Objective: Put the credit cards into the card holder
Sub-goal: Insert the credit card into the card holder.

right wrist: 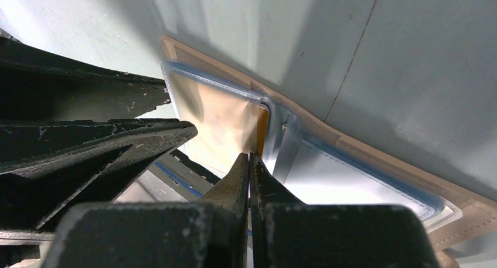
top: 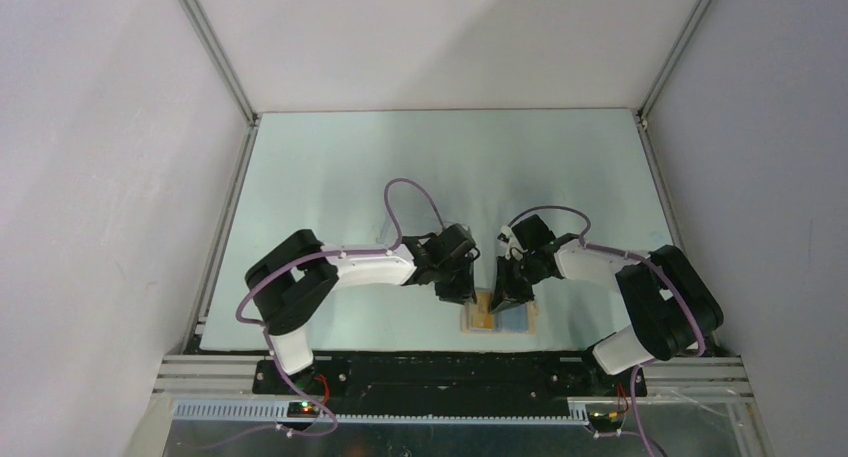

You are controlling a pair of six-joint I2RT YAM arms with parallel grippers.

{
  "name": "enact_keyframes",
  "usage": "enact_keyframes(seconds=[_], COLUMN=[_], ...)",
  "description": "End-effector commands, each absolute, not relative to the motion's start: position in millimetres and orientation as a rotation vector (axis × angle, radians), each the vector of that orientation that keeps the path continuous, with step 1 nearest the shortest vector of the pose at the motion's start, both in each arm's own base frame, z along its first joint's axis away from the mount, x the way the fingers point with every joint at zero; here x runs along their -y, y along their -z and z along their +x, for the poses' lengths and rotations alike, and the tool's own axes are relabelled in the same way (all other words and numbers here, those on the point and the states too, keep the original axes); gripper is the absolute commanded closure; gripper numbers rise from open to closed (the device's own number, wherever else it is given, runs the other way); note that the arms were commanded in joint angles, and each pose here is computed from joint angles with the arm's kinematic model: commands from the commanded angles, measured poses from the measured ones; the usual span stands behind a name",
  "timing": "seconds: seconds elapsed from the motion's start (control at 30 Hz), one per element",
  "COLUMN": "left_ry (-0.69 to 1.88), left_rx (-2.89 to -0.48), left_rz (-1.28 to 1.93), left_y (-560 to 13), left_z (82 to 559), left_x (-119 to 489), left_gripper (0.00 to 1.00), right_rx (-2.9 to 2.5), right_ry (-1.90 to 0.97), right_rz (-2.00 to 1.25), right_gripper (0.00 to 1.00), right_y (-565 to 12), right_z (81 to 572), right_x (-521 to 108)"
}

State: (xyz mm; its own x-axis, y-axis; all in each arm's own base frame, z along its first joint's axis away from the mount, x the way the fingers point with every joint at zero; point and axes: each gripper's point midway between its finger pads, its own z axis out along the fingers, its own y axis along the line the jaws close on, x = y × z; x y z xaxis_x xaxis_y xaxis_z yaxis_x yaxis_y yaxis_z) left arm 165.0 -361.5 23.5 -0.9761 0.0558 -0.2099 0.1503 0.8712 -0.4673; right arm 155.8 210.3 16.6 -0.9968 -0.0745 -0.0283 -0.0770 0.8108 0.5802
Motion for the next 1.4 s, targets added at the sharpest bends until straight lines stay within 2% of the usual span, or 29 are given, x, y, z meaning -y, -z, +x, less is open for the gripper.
enact_keyframes(seconds=[0.0, 0.2, 0.37, 0.73, 0.93, 1.03, 1.2, 1.37], left_ry=[0.845, 0.858, 0.852, 0.867, 0.824, 0.821, 0.827, 0.819], left_rx=[-2.788, -2.760, -2.738, -2.764, -2.770, -2.785, -2.797, -2.817], left_rz=[0.153, 0.156, 0.145, 0.180, 0.159, 0.156, 0.168, 0.175], left_y=[-42, -50, -55, -49, -42, -38, -35, -29], left_z=[171, 173, 175, 171, 171, 169, 169, 166], left_x=[373, 374, 371, 381, 373, 373, 377, 378], left_gripper=[0.64, 0.67, 0.61, 0.65, 0.55, 0.56, 0.64, 0.59], right_rx=[-2.997, -3.010, -3.013, -3.013, -3.013, -3.013, -3.012, -3.009], right_ry=[-0.904, -0.893, -0.894, -0.900, -0.903, -0.905, -0.906, -0.909], right_rz=[-0.128, -0.133, -0.136, -0.136, -0.137, -0.140, -0.142, -0.141], right_gripper=[1.00, 1.00, 1.00, 1.00, 1.00, 1.00, 1.00, 1.00], right_y=[-5, -2, -1, -1, -2, -2, -2, -3], right_z=[155, 153, 152, 152, 152, 152, 152, 152], right_x=[-207, -206, -206, -206, -207, -207, -207, -207])
